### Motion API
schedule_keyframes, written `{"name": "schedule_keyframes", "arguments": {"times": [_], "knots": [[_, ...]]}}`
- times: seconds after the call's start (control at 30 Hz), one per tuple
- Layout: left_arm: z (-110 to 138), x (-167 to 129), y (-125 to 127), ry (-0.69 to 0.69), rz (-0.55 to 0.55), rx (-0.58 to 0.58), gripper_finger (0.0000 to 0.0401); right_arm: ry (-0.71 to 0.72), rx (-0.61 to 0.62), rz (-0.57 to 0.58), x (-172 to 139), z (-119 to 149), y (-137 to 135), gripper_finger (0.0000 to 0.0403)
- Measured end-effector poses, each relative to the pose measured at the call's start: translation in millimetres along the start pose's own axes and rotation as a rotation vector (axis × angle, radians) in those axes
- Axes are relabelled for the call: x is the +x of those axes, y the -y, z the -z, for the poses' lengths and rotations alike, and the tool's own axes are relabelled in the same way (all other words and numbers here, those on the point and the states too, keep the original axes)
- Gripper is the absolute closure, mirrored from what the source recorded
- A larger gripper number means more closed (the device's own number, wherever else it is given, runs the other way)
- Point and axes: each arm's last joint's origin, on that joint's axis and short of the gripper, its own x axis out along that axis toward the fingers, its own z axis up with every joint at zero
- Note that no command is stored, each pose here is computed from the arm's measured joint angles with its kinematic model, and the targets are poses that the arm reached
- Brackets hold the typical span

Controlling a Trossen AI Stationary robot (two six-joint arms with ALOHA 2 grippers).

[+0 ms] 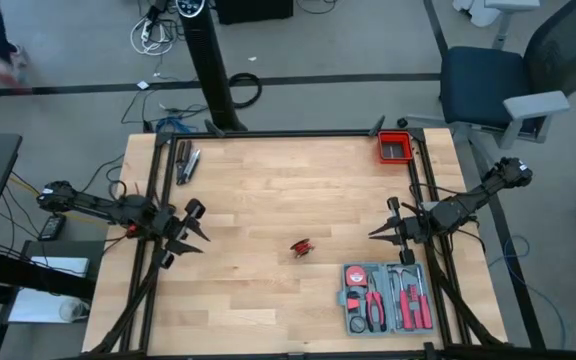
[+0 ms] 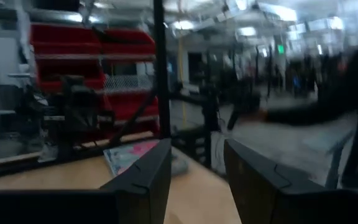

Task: Coil cords
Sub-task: Uncoil the wire

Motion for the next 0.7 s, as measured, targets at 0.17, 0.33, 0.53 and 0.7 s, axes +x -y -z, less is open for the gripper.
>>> {"name": "schedule_keyframes", "arguments": {"times": [0.17, 0.33, 0.53, 0.7], "knots": [[-6, 0, -3, 0.080, -0.104, -0.285, 0.0249, 0.012, -0.228, 0.039, 0, -3, 2, 0.0369], [-6, -1, -6, 0.095, -0.192, -0.253, 0.0249, 0.032, -0.230, 0.046, 0, -5, 2, 0.0369], [-6, -1, -8, 0.127, -0.271, -0.315, 0.0249, 0.115, -0.097, 0.029, -1, -13, 3, 0.0369], [-9, -2, -10, 0.183, -0.328, -0.397, 0.0249, 0.342, 0.252, -0.026, -6, -33, 8, 0.0369]]}}
